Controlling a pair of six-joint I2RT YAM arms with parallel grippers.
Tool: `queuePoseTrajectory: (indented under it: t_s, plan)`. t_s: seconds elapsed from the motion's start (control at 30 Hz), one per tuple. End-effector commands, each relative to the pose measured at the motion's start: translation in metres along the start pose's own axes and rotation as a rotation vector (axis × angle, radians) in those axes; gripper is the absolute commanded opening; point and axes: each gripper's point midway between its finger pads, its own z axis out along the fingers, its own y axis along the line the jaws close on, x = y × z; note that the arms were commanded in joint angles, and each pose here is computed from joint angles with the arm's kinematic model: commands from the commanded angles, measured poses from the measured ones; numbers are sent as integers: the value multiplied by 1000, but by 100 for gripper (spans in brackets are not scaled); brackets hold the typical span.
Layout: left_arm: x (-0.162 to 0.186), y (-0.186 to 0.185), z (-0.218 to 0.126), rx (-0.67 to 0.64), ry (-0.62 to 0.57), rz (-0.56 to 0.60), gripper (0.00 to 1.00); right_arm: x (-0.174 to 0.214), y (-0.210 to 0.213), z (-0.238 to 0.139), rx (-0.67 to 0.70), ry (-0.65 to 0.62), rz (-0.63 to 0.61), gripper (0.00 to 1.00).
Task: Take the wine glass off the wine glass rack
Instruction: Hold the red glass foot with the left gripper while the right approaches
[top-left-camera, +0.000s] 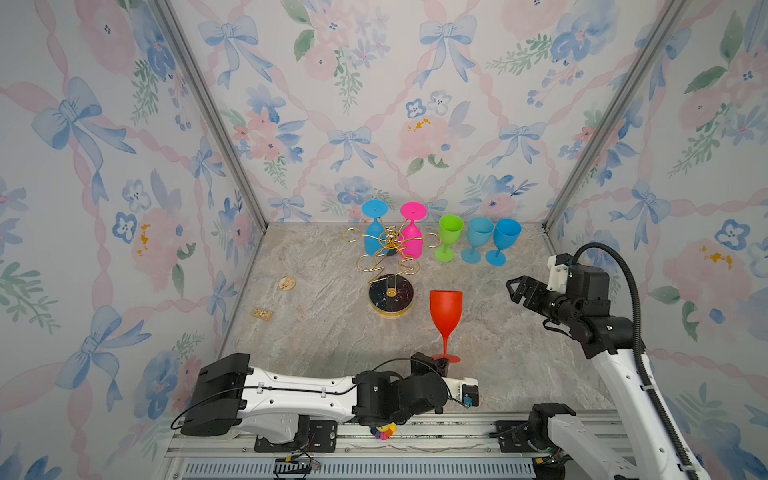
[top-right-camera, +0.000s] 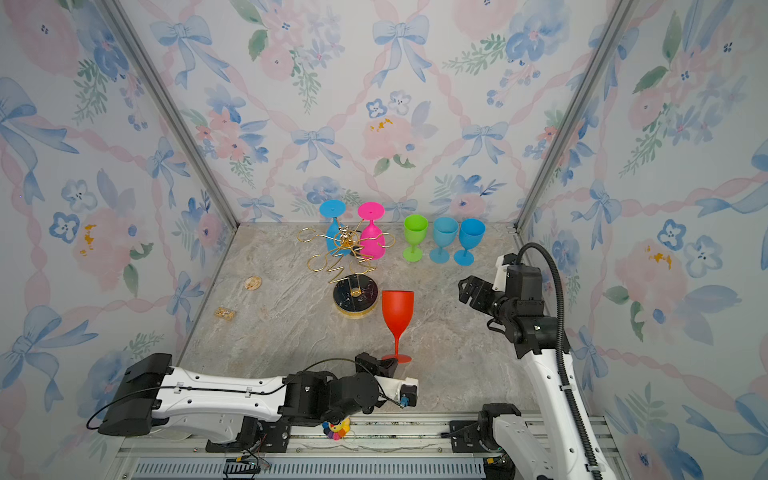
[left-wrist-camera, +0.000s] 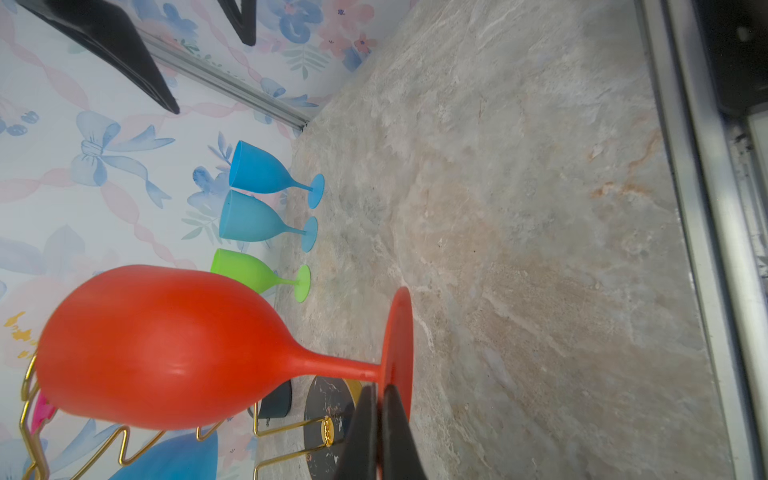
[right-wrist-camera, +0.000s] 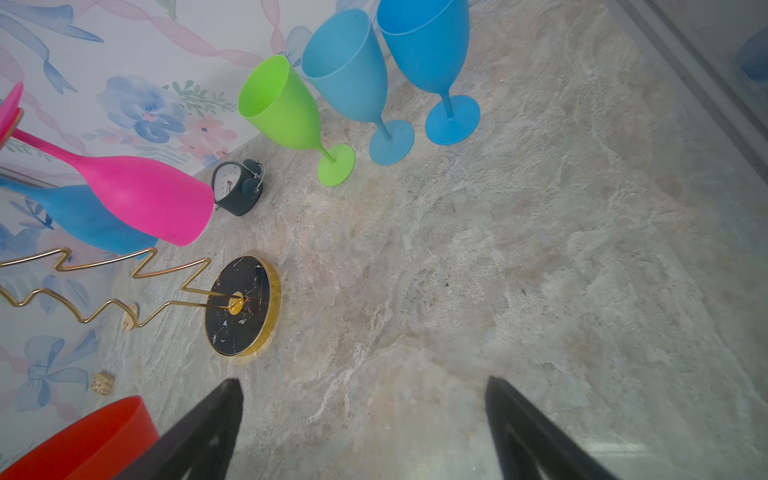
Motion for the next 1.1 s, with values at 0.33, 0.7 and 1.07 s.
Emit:
queuePoseTrajectory:
  t_s: [0.33,0.7,1.07]
  plan:
    - [36,-13,14,-155,101,304,0,0,46,-6,-206,111,6,90]
    - [60,-22,22,-242,182,522,0,2,74,-27,-265,155,-25,89]
    - [73,-30,17,-224,183,657,0,31,117,-32,-344,304,-78,78]
